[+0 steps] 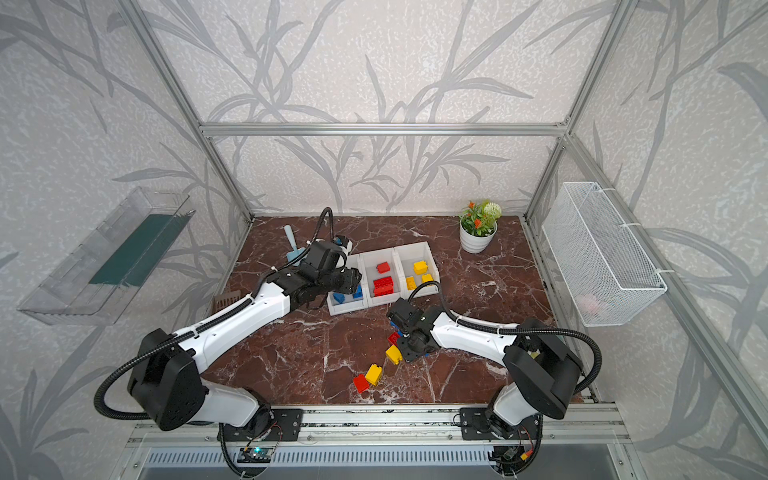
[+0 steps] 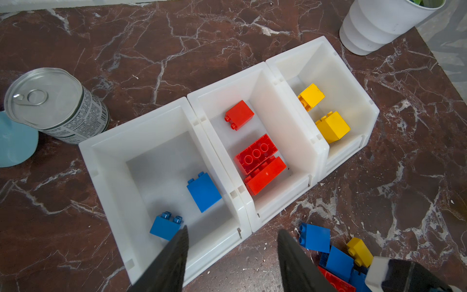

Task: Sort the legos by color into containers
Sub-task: 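Close the right gripper on a blue brick and lift it, then carry the blue brick with the right gripper into the nearest compartment, release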

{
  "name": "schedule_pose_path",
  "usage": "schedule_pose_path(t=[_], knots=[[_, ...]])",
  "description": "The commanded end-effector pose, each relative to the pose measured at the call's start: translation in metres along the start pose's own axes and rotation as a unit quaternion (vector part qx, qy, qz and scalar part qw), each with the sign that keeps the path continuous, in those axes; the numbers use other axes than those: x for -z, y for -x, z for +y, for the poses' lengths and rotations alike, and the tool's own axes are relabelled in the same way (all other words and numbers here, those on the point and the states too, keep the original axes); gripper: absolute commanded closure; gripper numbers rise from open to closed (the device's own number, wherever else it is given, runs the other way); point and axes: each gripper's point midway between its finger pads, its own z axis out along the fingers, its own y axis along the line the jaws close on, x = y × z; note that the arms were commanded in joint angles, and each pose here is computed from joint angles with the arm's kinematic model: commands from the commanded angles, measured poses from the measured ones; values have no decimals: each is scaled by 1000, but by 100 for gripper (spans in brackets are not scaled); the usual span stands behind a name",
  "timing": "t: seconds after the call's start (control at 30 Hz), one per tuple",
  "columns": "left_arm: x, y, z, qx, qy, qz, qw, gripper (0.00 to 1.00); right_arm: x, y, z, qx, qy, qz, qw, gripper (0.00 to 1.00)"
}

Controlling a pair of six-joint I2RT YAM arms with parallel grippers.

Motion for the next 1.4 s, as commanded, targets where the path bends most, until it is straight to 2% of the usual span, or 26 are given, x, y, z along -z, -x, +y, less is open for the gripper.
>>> schedule_pose_path(t=[0.0,0.33,0.83,1.03,1.23,1.37], knots=[[6,5,3,8,3,-13,1000,41,2,11,5,6,0,-12,1000,53],[7,5,3,7,5,-13,1000,41,2,15,7,10,2,-14,1000,59],[21,-2,13,8,21,-16,1000,41,51,37,2,29,-18,-59,998,59],[41,-12,33,28,49,-18,998,40,69,82,12,61,-12,-100,993,59],[71,-32,57,62,82,-33,994,40,78,147,32,102,9,-133,986,60],[86,-51,65,80,87,-39,992,40,68,188,51,124,29,-135,983,59]])
